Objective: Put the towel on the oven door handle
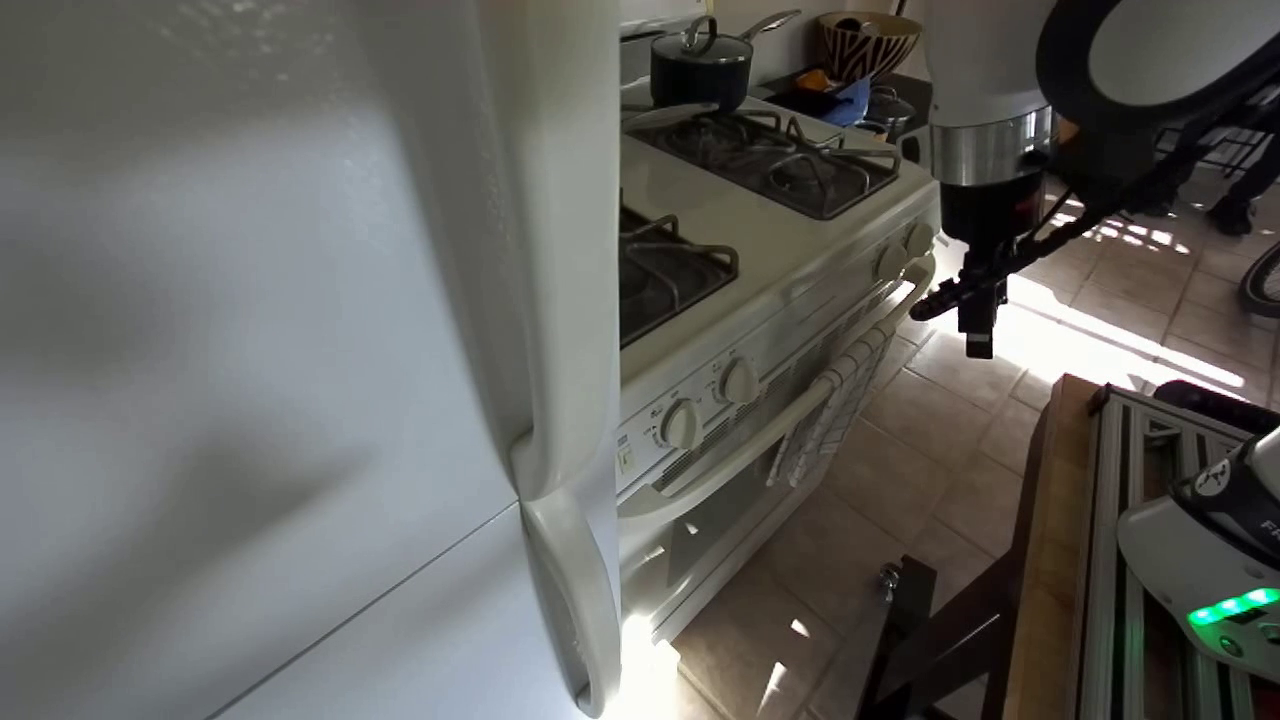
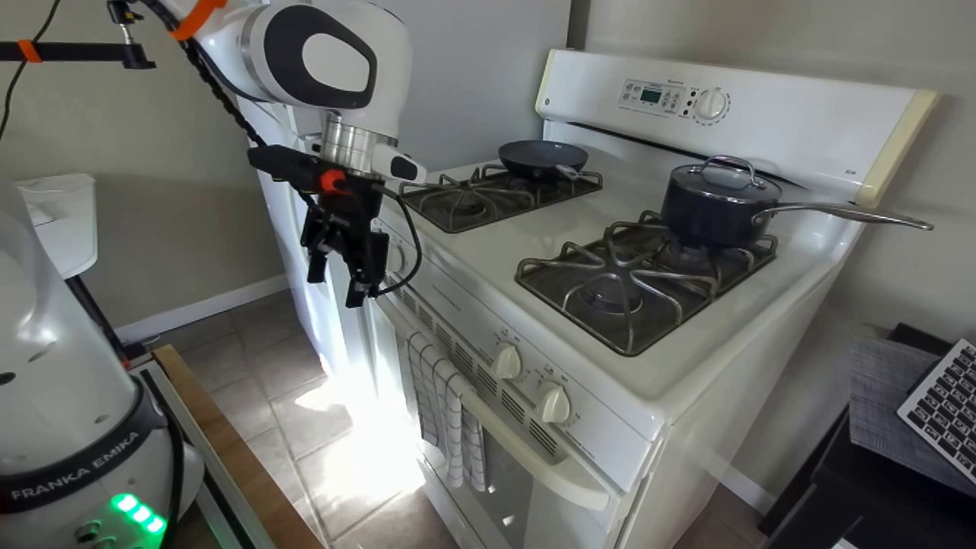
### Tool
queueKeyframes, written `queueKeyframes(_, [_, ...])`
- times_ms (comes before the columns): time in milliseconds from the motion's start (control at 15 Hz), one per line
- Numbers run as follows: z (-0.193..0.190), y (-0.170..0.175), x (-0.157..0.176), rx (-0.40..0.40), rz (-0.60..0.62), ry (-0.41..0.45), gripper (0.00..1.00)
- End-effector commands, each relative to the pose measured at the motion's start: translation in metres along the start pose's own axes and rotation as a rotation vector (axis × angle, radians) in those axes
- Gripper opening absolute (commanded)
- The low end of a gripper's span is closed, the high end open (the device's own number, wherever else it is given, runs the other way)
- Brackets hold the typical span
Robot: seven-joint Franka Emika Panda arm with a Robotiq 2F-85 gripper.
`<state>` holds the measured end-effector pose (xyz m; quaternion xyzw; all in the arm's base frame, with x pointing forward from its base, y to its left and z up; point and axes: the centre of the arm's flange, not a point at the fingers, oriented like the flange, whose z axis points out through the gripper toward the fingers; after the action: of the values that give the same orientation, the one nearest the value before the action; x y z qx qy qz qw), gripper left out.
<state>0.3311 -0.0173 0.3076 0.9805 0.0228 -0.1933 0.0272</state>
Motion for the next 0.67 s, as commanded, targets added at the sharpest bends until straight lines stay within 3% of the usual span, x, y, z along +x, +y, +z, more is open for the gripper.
queueKeyframes(0, [0.000, 0.003, -0.035, 0.109, -0.073, 0.105, 1.00])
queueKeyframes(333, [-0.045, 0.011, -0.039, 0.181, -0.178, 0.310, 1.00])
queueKeyframes(600, [-0.078, 0.011, -0.044, 0.136, -0.273, 0.459, 1.00])
